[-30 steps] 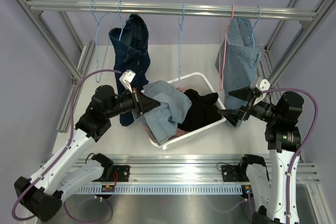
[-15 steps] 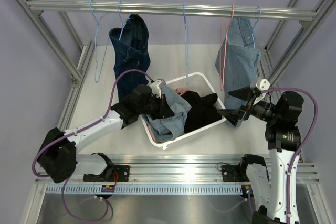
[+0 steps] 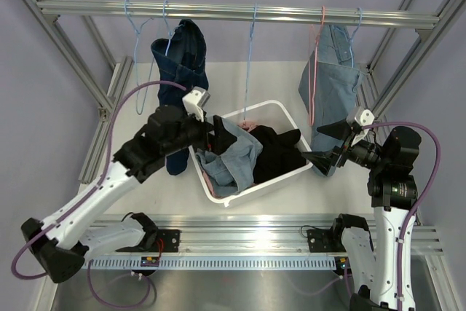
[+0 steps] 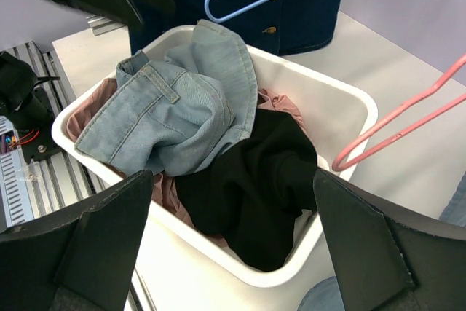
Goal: Remove the skirt from the hanger
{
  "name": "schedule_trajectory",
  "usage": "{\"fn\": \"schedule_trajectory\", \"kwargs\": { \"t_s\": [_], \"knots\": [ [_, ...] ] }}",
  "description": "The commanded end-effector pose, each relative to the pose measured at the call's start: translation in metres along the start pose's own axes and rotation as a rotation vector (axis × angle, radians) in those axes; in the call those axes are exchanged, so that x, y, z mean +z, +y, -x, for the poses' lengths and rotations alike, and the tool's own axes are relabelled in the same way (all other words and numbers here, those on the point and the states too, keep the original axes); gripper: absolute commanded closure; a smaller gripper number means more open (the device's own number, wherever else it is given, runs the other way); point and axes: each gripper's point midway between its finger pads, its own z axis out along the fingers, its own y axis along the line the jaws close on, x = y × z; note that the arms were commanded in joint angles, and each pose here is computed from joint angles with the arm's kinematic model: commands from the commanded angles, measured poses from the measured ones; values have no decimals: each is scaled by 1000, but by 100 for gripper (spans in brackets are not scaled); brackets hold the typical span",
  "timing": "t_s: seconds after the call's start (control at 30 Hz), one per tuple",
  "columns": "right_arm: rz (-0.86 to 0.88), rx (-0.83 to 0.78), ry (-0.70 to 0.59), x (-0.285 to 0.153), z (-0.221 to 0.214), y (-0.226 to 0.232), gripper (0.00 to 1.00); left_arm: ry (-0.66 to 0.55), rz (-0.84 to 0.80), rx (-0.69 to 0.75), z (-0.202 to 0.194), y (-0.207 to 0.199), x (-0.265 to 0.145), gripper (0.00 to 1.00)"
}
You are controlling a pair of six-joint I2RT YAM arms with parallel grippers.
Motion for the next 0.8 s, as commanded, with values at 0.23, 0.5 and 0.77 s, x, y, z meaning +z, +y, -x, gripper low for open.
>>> {"fn": "schedule_trajectory", "kwargs": {
  "t_s": [0.23,0.5,0.77],
  "knots": [
    [17,-35,-6,-2,5,4,1,-282,229,264,127,3,-86,1],
    [37,-57,0,-3,4,8,0,-351,519,294,226,65,-83,5],
    [42,-59,2,-3,4,9,1,-385,539,243,259,107,-62,23]
  ]
}}
